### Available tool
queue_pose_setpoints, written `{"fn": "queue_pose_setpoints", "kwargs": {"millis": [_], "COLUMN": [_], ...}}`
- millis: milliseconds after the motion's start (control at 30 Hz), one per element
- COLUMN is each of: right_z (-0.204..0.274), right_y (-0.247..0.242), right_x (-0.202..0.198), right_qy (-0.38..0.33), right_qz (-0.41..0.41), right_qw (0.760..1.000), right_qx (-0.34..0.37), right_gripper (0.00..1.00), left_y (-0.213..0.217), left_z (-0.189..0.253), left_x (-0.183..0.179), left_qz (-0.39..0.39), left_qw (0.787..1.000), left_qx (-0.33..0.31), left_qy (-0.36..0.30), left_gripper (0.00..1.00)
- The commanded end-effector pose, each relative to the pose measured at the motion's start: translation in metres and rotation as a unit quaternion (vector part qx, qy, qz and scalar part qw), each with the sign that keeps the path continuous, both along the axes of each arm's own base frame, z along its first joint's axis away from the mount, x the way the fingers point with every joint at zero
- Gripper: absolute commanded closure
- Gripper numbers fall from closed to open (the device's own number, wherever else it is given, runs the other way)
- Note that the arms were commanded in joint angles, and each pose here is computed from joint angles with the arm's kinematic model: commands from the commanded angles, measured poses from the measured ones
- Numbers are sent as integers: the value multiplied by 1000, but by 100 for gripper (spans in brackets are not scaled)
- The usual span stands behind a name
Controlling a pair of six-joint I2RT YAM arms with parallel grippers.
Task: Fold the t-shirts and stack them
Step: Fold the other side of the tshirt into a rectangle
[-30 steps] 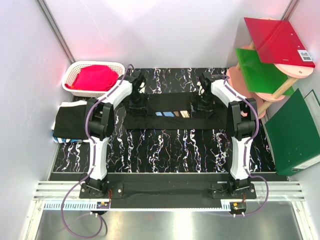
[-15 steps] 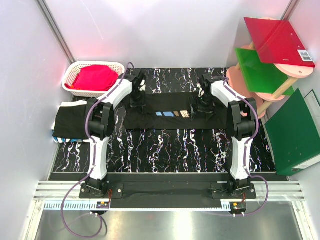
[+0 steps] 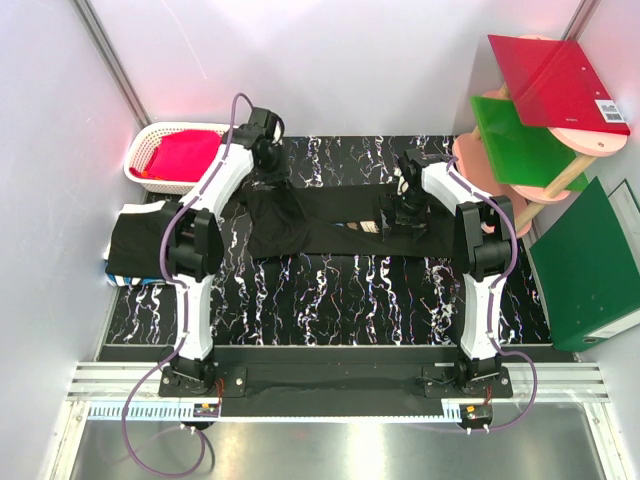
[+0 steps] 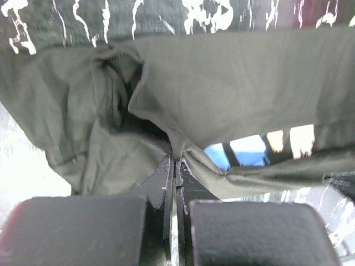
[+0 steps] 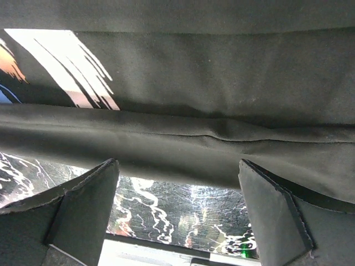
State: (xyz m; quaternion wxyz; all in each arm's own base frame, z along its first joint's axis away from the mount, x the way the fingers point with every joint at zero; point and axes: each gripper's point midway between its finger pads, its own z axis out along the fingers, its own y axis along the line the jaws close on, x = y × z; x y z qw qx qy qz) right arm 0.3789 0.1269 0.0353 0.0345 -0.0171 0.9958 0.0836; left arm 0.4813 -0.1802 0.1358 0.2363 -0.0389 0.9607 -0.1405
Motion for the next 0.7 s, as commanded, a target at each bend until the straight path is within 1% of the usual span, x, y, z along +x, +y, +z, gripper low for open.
{"fn": "queue_pose_setpoints", "kwargs": {"millis": [0,33,67,100,233,267,333,367,400,433,500,533,667], "right_z": [27,31,33,40,60,64,71,72,75,73,72,69,48], "right_y": [1,-1,-2,-3,-16,-17,-27,-30,-33,-43,-57,-61,-73], "right_x": [13,16,18,20,29,29,31,30,30,28,23,21,7], "right_qy": [-51,-59,-64,-75,-115,-119,-134,-136,-141,-141,-138,-132,-97], "right_qz": [3,2,2,2,4,4,3,3,0,-8,-21,-25,-30], "right_qw": [999,998,998,997,992,992,988,988,986,984,979,978,976], "right_qx": [-1,-7,-10,-12,-44,-46,-72,-79,-87,-113,-148,-157,-193], "right_gripper": [3,3,3,2,1,0,0,0,0,0,0,0,0], "left_y": [-5,-5,-9,-10,-12,-12,-10,-9,-7,-6,-3,-2,1], "left_z": [-17,-23,-31,-32,-19,-5,0,10,7,15,6,8,-9], "left_x": [28,30,30,30,26,25,19,15,10,6,-5,-8,-27], "left_qz": [28,28,26,26,13,6,0,-7,-9,-14,-16,-17,-16], "left_qw": [999,999,998,998,998,998,998,998,998,998,999,999,999], "left_qx": [-28,-33,-45,-49,-56,-57,-55,-54,-52,-52,-47,-46,-45], "left_qy": [-1,6,19,21,10,-7,-11,-21,-15,-22,-9,-10,20], "left_gripper": [91,64,3,1,1,1,1,1,1,1,1,1,1]}}
